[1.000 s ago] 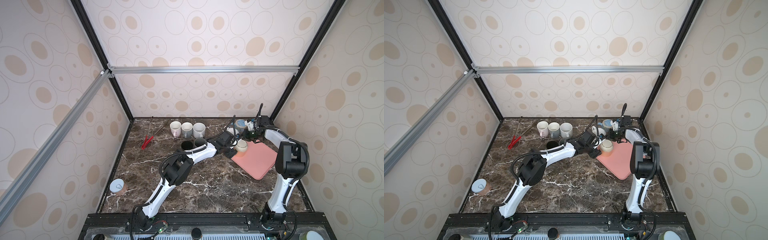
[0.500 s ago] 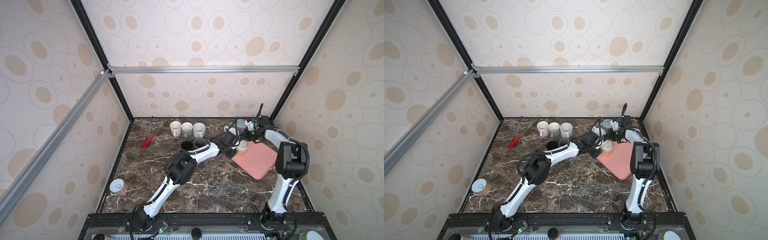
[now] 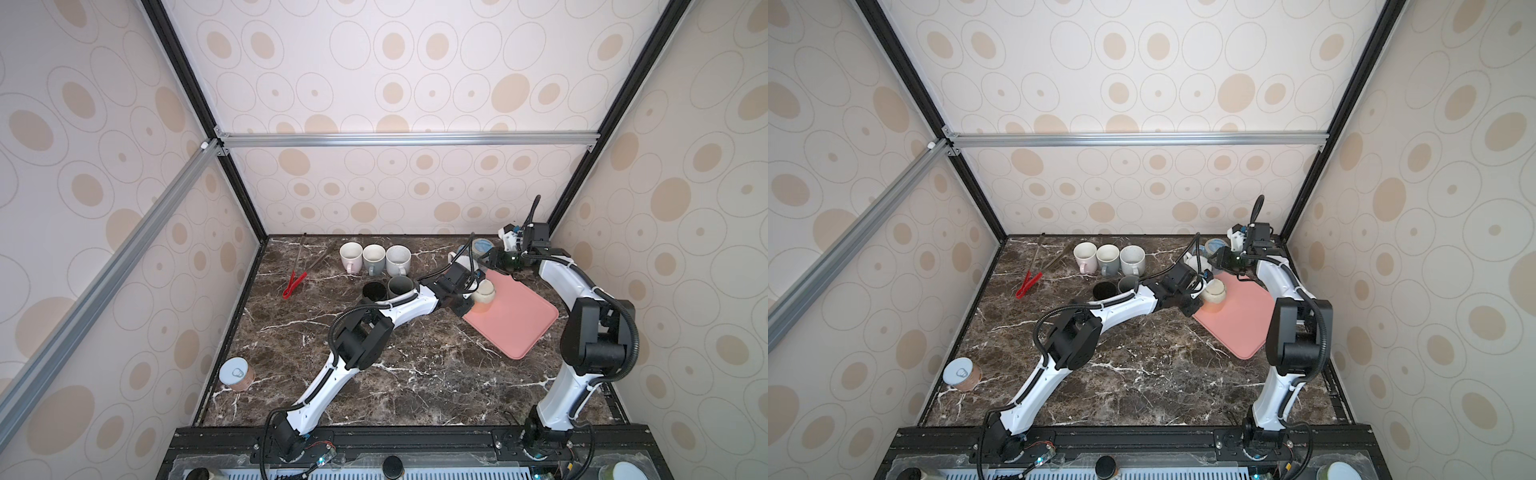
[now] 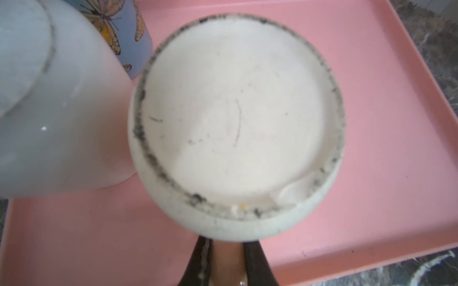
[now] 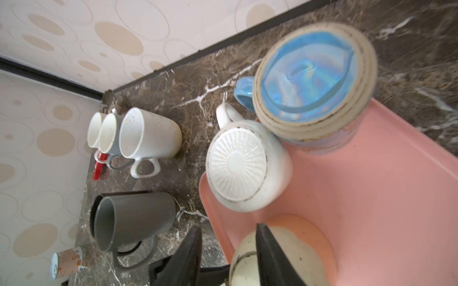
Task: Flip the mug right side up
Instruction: 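Lift the peach mug off the tray with the left gripper while the right releases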
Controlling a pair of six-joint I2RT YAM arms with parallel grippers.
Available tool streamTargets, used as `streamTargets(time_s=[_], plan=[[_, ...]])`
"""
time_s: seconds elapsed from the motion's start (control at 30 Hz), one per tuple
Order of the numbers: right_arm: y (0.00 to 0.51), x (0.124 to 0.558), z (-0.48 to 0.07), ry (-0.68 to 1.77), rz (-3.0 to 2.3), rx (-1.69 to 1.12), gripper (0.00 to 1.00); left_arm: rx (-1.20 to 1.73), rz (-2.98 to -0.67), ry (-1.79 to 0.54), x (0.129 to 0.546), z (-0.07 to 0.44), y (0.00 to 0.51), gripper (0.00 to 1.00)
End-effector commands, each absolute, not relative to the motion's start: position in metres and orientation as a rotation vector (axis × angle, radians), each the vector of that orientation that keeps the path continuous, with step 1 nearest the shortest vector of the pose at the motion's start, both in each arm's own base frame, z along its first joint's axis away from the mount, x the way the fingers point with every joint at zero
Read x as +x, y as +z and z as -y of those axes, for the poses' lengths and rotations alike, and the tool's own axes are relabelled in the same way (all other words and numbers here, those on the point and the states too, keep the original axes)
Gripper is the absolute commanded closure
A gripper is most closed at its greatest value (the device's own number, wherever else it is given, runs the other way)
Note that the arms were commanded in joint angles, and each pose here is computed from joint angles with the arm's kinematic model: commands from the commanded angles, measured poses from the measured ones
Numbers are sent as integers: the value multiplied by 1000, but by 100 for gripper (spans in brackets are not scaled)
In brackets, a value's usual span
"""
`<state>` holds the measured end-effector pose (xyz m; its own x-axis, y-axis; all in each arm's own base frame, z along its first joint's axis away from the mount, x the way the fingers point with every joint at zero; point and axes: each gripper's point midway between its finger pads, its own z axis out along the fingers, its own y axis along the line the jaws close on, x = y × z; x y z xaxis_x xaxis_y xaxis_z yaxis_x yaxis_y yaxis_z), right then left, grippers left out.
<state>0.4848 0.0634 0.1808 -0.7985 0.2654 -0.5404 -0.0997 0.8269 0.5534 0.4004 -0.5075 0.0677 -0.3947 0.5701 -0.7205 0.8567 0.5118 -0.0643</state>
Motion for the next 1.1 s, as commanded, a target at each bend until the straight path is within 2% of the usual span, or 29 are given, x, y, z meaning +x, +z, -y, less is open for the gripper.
streamTargets(time_s=[0.0, 0.5, 0.63, 0.83, 1.07], plan=[[202, 480, -59, 737, -2331, 192, 60, 1056, -1970, -744, 404, 517, 138, 100], [262, 448, -38, 689, -2071, 365, 59, 733, -1715, -1283, 403, 485, 229, 100], [277, 438, -46, 778, -2000, 369, 60, 670, -1633, -1402, 402, 477, 256, 100], [304, 421, -56, 876, -1881, 327, 61, 615, -1521, -1495, 399, 465, 303, 100], [361, 397, -65, 941, -1707, 229, 61, 574, -1361, -1577, 389, 447, 363, 100]])
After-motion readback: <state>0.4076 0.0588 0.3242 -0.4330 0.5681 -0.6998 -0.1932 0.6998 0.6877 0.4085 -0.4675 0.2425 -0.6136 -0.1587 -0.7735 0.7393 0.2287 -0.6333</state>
